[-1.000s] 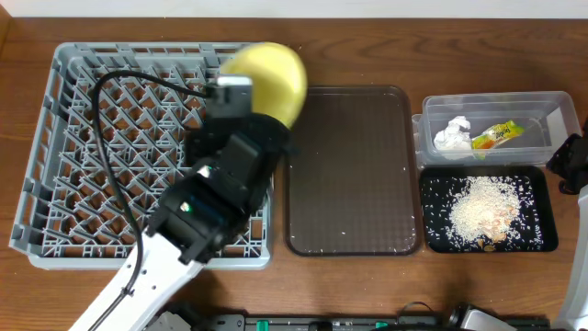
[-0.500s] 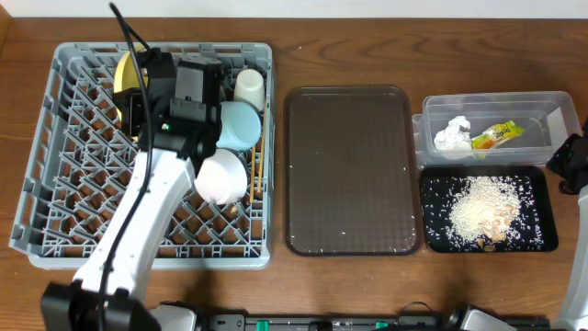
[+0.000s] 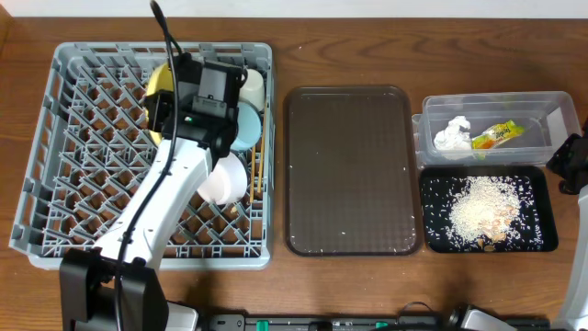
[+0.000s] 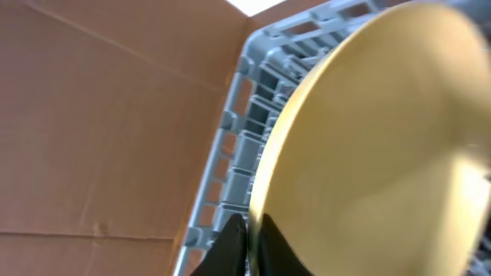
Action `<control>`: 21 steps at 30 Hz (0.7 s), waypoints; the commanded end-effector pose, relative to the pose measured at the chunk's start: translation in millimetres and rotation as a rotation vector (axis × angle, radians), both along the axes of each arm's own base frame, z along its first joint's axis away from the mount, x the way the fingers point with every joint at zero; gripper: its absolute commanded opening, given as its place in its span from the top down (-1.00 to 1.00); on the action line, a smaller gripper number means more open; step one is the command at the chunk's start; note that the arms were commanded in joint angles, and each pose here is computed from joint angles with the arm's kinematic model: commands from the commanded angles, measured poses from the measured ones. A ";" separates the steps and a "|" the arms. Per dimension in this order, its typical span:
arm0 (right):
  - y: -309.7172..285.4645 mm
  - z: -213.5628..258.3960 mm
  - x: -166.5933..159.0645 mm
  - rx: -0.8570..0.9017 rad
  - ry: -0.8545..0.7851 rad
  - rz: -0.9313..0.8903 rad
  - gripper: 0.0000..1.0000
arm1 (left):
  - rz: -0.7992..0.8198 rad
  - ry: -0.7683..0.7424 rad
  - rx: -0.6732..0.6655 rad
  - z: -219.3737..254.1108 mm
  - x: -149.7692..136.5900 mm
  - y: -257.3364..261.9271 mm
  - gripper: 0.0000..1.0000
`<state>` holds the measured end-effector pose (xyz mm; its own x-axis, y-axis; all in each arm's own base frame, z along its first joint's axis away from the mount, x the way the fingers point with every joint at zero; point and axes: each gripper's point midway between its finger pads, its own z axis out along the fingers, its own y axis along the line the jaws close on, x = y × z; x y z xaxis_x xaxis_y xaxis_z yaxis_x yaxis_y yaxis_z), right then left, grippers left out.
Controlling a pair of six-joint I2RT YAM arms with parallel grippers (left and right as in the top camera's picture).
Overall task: Sort waste into correct bins and load items into the dishwasher rack
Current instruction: 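Lift the yellow plate and stand it upright in the rack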
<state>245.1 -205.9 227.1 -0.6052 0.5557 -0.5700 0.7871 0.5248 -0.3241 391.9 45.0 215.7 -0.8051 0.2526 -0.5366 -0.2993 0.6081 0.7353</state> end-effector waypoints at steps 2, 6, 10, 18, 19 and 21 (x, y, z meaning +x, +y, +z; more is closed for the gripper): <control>-3.7 9.5 -3.0 -0.022 -0.018 -0.015 -0.99 | -0.060 0.018 -0.106 -18.6 -1.6 -25.9 0.67; -3.7 9.5 -3.0 -0.022 -0.018 -0.015 -0.98 | -0.198 0.170 -0.255 -50.8 -12.7 -65.8 0.36; -3.7 9.5 -3.0 -0.022 -0.018 -0.015 -0.99 | -0.303 0.263 -0.383 -70.1 -22.8 -100.6 0.30; -3.6 9.5 -3.0 -0.022 -0.018 -0.014 -0.99 | -0.283 0.190 -0.478 -62.7 -23.3 -114.8 0.17; -3.6 9.5 -3.0 -0.022 -0.018 -0.014 -0.98 | -0.268 0.166 -0.496 -58.7 -23.7 -114.0 0.10; -3.7 9.5 -3.0 -0.022 -0.018 -0.014 -0.98 | -0.251 0.115 -0.565 -49.4 -26.8 -117.5 -0.08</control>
<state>245.1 -205.9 227.1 -0.6054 0.5557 -0.5698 0.7870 0.5249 -0.3243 367.6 -67.8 147.6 -0.8416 0.2644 -0.4709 0.0545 0.9091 0.4130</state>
